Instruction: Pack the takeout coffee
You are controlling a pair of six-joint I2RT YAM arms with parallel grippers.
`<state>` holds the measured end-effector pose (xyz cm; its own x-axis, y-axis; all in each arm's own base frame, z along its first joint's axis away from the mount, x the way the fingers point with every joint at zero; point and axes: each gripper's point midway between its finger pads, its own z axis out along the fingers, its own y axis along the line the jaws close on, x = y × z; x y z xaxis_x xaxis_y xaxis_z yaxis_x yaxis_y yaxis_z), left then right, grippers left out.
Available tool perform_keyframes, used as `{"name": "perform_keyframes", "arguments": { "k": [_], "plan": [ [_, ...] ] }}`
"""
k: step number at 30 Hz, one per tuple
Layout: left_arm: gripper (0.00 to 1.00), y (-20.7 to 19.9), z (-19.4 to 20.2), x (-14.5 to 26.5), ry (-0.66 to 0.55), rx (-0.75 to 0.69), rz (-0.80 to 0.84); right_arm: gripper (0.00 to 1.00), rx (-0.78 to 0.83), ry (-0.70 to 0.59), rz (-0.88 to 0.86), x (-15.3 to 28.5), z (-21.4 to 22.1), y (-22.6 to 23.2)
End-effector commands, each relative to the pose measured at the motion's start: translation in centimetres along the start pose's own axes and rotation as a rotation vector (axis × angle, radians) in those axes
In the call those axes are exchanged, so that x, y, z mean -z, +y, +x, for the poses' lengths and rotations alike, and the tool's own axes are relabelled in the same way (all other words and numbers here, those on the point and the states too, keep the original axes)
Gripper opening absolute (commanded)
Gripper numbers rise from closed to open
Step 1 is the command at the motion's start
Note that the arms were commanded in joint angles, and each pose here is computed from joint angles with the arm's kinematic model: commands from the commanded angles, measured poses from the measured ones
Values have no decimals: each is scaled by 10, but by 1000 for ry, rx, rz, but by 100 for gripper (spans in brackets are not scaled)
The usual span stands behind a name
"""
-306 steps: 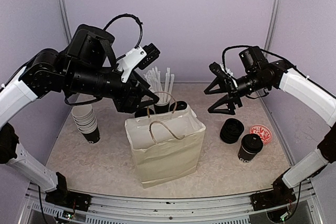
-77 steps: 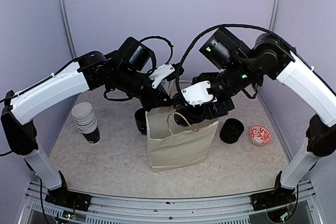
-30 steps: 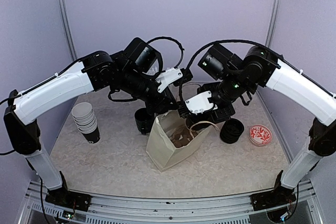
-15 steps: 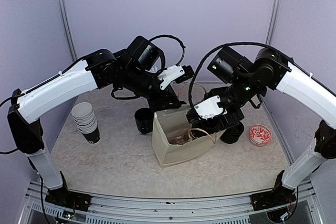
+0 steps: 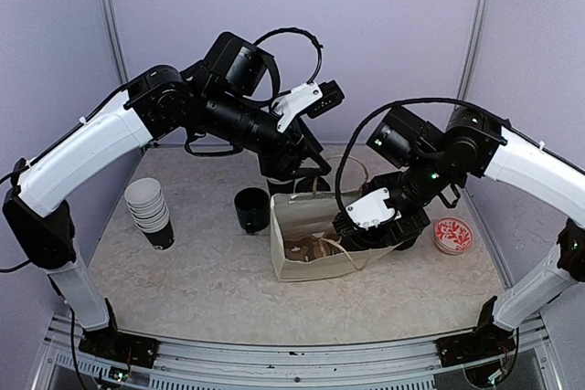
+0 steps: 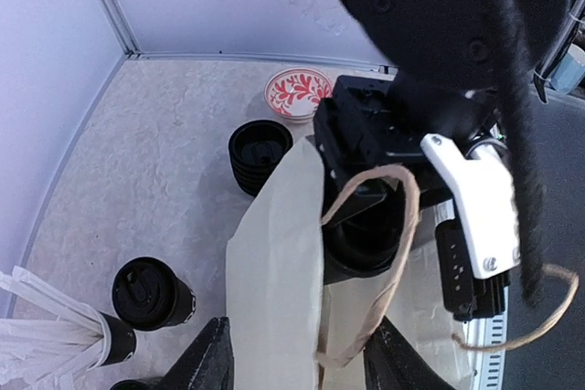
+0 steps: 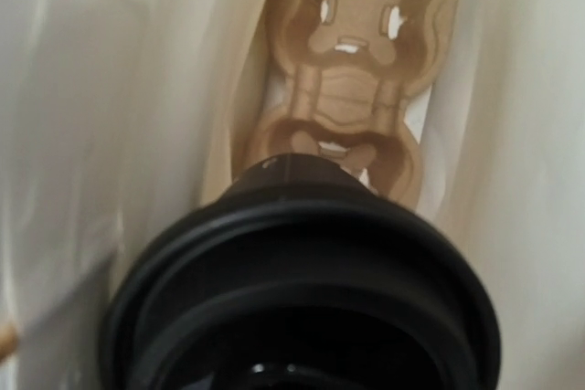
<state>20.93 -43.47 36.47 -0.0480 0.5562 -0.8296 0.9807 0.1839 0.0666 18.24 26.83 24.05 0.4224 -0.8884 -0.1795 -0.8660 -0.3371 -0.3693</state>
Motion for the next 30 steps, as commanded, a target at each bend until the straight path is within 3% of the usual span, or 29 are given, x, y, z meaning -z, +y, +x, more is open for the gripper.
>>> {"name": "perform_keyframes", "arguments": {
  "k": [1,9,20,30],
  "plan": [
    [49,29,9,10,-10,32,-39,56,11,2,68,2,3,-5],
    [48,101,42,-7,-70,198,-89,56,-63,-39,137,10,-1,-12],
    [45,86,81,-71,22,236,86,55,-12,-80,127,7,6,17],
    [44,73,114,-103,121,242,91,54,69,-87,245,-7,9,23]
  ]
}}
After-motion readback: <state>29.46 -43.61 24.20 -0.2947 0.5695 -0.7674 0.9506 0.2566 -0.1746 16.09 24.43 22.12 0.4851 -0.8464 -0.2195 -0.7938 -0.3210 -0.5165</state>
